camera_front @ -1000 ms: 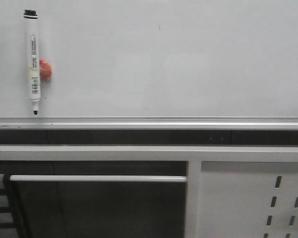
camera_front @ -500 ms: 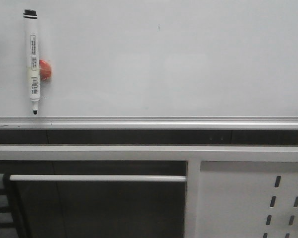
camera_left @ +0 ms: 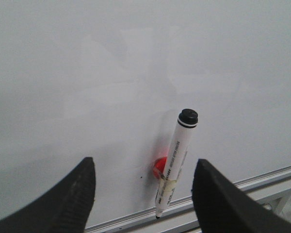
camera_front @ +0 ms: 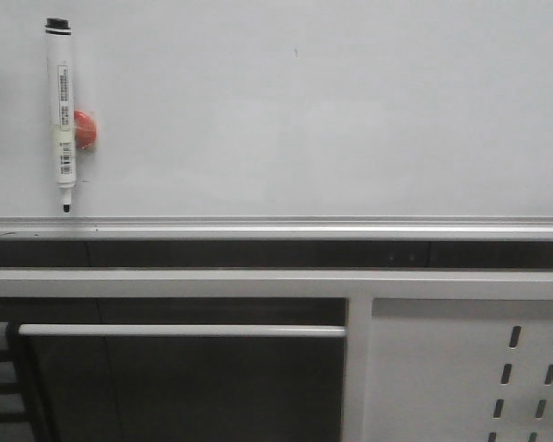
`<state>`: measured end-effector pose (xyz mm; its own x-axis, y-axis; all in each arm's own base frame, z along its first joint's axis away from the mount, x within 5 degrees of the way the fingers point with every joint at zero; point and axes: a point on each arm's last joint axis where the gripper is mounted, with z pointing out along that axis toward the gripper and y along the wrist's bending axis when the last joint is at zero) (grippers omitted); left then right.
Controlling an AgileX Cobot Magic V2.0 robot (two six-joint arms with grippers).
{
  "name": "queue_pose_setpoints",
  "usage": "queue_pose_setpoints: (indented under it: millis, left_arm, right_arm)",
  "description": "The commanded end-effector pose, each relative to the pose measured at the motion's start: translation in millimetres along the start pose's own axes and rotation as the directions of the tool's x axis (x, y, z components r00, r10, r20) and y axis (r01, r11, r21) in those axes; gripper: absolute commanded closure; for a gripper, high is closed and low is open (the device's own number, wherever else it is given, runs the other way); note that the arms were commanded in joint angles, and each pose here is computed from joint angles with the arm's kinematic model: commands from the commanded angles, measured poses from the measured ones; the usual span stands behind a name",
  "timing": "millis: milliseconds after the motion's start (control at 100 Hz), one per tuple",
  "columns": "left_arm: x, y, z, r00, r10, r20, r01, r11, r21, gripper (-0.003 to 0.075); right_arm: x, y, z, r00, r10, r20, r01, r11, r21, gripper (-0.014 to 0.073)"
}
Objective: Write number 1 on whiteboard
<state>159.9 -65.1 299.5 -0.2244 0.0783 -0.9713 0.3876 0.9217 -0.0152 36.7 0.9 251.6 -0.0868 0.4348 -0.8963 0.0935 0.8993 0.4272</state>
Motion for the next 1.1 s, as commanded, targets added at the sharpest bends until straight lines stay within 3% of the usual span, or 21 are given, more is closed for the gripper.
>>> queue_pose_setpoints:
  millis: [0,80,250,450,740,870,1090]
  left_arm:
    - [-10.9,-0.2,-2.8,0.999,-0.003,0.047,0.004,1.000,-0.012,0.0310]
    - [-2.5,0.1,0.5,0.993,-0.119,0.027,0.119,0.993,-0.017,0.0310]
    - [15.9,4.0,1.0,0.971,-0.220,0.089,0.224,0.974,-0.040,0.0310]
    - [27.0,0.2,-0.5,0.978,-0.133,0.160,0.134,0.991,0.005,0.0310]
    - [48.5,-17.0,8.3,0.972,-0.099,0.214,0.078,0.991,0.105,0.0310]
    - [55.7,-21.7,17.4,0.973,-0.006,0.230,-0.019,0.994,0.106,0.0310]
    - [67.2,-23.0,36.8,0.978,-0.003,0.209,-0.018,0.995,0.101,0.0309]
  right_arm:
    - [-16.2,7.1,-7.3,0.992,-0.008,0.123,0.014,0.999,-0.044,0.0666]
    - [-16.2,7.1,-7.3,0.992,-0.008,0.123,0.014,0.999,-0.044,0.0666]
    - [-16.2,7.1,-7.3,0.992,-0.008,0.123,0.014,0.999,-0.044,0.0666]
    - [-16.2,7.1,-7.3,0.992,-0.008,0.123,0.014,0.999,-0.044,0.0666]
    - [-16.2,7.1,-7.3,0.992,-0.008,0.123,0.014,0.999,-0.044,0.0666]
    - [-16.2,7.1,-7.3,0.992,-0.008,0.123,0.014,0.999,-0.044,0.0666]
    - [-16.2,7.1,-7.3,0.992,-0.008,0.123,0.014,0.999,-0.044,0.0666]
